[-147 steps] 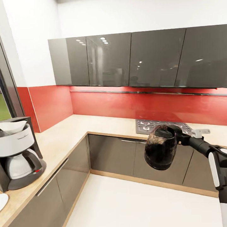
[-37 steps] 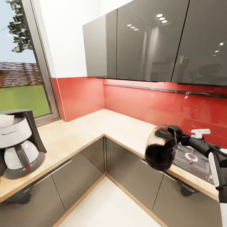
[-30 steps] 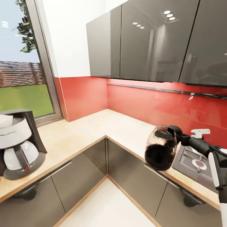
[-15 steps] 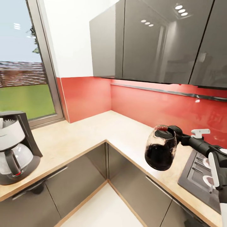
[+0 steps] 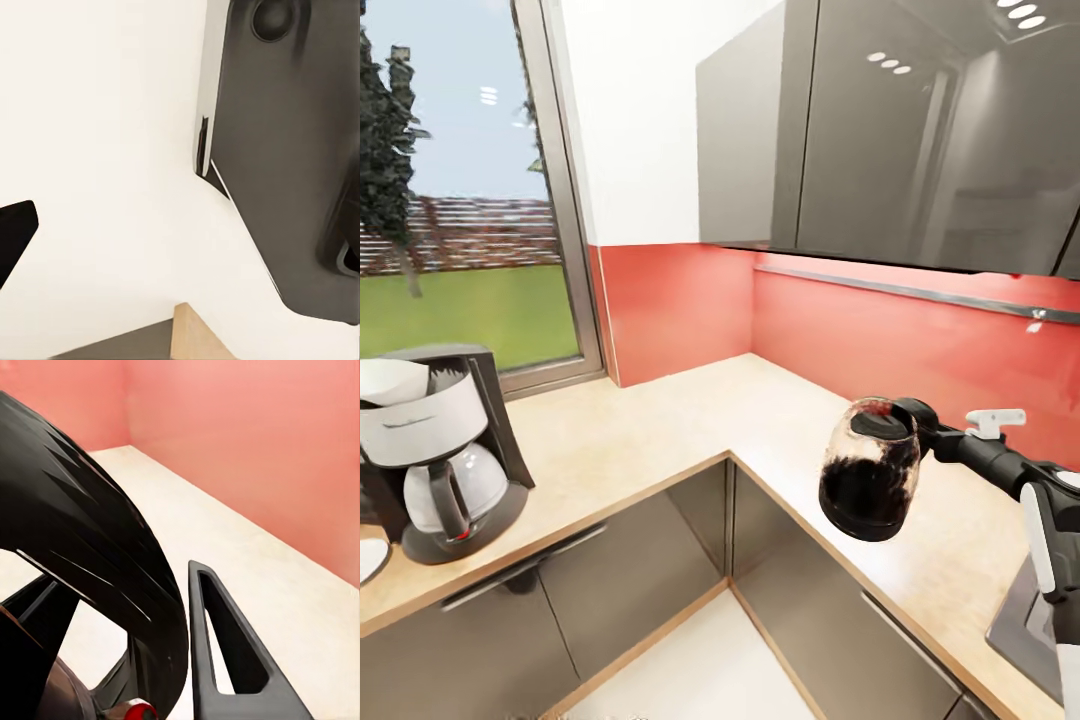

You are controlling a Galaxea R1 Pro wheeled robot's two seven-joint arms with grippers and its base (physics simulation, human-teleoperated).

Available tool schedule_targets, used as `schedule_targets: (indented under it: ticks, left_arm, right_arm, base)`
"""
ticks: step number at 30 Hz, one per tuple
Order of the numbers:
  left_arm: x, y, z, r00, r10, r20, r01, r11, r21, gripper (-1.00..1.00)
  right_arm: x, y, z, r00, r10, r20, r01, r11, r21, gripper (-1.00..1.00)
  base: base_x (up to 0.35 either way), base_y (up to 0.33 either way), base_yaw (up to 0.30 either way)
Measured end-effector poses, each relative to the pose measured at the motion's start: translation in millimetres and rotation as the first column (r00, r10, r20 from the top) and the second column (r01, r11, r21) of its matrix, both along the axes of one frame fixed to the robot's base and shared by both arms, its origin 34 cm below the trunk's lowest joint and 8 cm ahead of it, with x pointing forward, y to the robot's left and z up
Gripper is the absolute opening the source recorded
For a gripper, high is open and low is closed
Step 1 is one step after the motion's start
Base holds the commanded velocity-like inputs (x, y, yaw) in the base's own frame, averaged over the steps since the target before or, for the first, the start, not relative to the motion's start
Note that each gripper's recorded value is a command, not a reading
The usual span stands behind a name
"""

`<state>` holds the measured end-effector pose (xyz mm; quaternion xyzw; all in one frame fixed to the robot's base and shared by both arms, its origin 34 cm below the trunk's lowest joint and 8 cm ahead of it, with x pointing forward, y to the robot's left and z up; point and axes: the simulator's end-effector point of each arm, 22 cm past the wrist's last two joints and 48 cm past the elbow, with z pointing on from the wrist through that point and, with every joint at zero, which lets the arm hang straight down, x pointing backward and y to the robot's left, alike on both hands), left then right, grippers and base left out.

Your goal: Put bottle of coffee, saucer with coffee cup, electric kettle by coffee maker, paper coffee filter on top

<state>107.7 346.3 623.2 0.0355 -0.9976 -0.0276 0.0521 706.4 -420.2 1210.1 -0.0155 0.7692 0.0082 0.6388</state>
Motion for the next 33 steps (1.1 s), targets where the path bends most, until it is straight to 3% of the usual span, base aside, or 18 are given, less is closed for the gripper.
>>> schedule_targets:
  ticks: [33]
  left_arm:
    - [2.1,0.1,-0.1,1.0,-0.002,0.007,0.002,1.0,0.0,1.0]
  right_arm:
    - [-0.6,0.1,1.9,1.0,0.0,0.003,0.0,1.0,0.0,-1.0]
  base:
    - [0.0,0.0,0.276]
